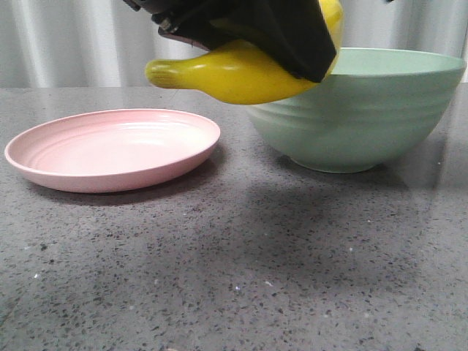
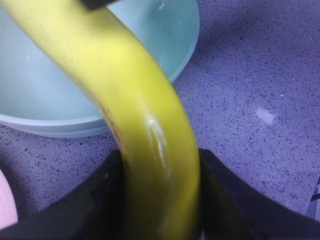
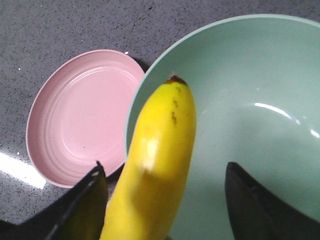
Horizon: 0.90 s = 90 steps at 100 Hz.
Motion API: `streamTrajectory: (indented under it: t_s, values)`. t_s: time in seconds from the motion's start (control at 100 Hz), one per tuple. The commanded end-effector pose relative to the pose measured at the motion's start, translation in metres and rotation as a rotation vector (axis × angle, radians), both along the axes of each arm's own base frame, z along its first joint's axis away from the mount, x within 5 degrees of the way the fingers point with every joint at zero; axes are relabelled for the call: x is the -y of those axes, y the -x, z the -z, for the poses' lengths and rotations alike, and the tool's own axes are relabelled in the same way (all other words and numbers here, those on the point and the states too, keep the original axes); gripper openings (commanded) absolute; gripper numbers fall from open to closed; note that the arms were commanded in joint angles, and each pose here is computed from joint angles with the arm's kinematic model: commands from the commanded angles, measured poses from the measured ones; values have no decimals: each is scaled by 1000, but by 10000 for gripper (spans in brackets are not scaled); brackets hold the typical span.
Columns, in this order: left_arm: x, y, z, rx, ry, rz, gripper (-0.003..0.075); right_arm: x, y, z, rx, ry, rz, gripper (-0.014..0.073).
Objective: Transfer banana from pink plate to green bowl
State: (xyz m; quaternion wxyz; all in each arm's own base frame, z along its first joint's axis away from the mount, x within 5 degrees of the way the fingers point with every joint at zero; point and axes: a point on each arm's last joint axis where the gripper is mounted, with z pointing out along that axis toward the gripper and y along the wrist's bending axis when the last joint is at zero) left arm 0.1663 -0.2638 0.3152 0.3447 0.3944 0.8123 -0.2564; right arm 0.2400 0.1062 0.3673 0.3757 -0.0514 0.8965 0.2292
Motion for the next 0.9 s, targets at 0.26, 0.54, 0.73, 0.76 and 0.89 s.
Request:
streamTrajectory:
  t_s: [0.26,0.54,0.73,0.76,0.89]
  values:
    - [1,1,-29,68,134,-11,146,-12,-27,-1,43,-123,50,421]
    - [1,1,-30,71,137,-12,146,-12,-28,-1,48,-131,54,398]
    - [1,1,-30,71,137,-12,154,-12,-28,-1,48,-131,54,225]
    - [1,1,-30,71,137,-12,163,-12,-28,-1,48,-131,54,201]
    - [2,1,-30,73,140,-13,278,-12,-28,-1,47,-133,55,125]
